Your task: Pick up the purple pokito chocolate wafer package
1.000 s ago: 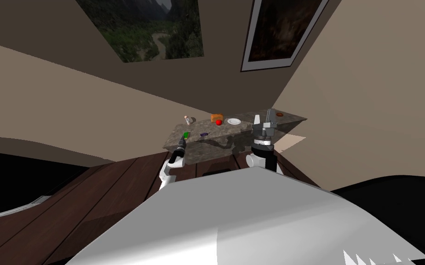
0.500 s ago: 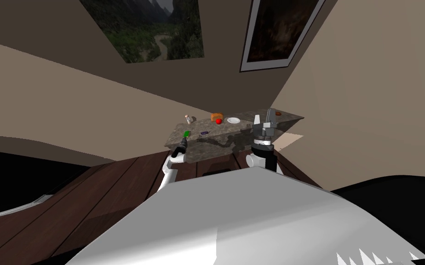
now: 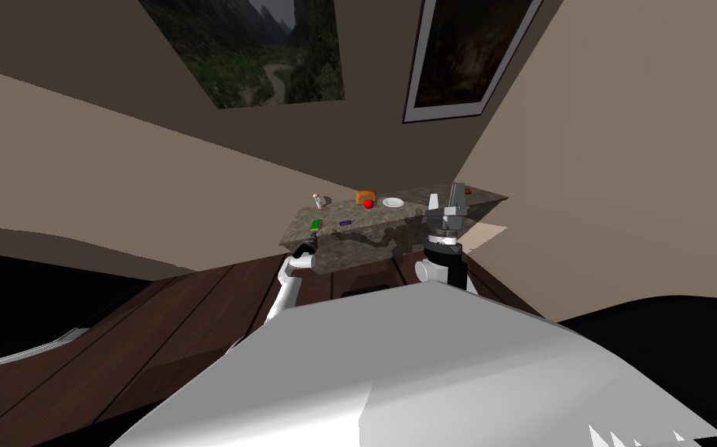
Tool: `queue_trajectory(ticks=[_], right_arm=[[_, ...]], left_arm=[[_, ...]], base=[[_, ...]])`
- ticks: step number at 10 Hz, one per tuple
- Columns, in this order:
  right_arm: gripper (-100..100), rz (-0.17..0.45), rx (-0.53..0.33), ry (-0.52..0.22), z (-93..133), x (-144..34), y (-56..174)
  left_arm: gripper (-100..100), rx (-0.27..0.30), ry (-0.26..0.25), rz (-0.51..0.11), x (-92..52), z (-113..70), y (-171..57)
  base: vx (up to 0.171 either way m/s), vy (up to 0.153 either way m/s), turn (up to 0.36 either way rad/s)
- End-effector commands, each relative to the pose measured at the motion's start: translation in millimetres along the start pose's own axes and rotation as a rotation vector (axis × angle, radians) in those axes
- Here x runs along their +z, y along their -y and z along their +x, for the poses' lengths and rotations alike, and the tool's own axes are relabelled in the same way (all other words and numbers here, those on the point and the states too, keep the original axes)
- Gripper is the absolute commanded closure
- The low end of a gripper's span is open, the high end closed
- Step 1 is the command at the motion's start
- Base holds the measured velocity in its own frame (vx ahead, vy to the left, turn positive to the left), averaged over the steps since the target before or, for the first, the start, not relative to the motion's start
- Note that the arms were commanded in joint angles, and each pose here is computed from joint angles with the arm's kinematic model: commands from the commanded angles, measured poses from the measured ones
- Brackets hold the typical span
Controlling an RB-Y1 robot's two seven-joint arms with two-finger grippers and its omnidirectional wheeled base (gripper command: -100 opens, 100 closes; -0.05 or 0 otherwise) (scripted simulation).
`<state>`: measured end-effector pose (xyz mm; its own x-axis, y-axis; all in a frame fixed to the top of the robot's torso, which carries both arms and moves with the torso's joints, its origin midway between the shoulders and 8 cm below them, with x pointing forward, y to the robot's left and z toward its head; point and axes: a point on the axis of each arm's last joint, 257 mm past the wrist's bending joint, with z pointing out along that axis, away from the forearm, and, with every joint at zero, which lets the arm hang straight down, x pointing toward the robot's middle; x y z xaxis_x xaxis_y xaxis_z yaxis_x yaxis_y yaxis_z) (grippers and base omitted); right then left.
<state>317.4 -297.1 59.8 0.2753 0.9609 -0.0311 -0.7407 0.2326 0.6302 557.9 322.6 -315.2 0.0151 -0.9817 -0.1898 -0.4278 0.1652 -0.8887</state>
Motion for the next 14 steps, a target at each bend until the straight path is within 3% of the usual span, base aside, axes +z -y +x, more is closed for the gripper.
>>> queue_trajectory(ticks=[1, 7, 9, 14], right_arm=[[0, 0.000, 0.000, 0.000, 0, 0.0, 0], [0, 0.000, 0.000, 0.000, 0, 0.0, 0], [0, 0.000, 0.000, 0.000, 0, 0.0, 0], [0, 0.000, 0.000, 0.000, 0, 0.0, 0]], left_arm=[[-100, -0.010, -0.002, -0.050, 10.1, 0.0, -4], [-100, -0.042, -0.002, -0.222, 33.8, -0.4, -21], [-100, -0.041, -0.003, -0.250, 35.4, 0.7, -24], [-100, -0.074, 0.001, -0.388, 47.1, -0.7, -23]], base=[[-0.025, 0.001, -0.016], [-0.020, -0.003, -0.014], [-0.002, -0.008, -0.005], [0.013, -0.018, -0.017]])
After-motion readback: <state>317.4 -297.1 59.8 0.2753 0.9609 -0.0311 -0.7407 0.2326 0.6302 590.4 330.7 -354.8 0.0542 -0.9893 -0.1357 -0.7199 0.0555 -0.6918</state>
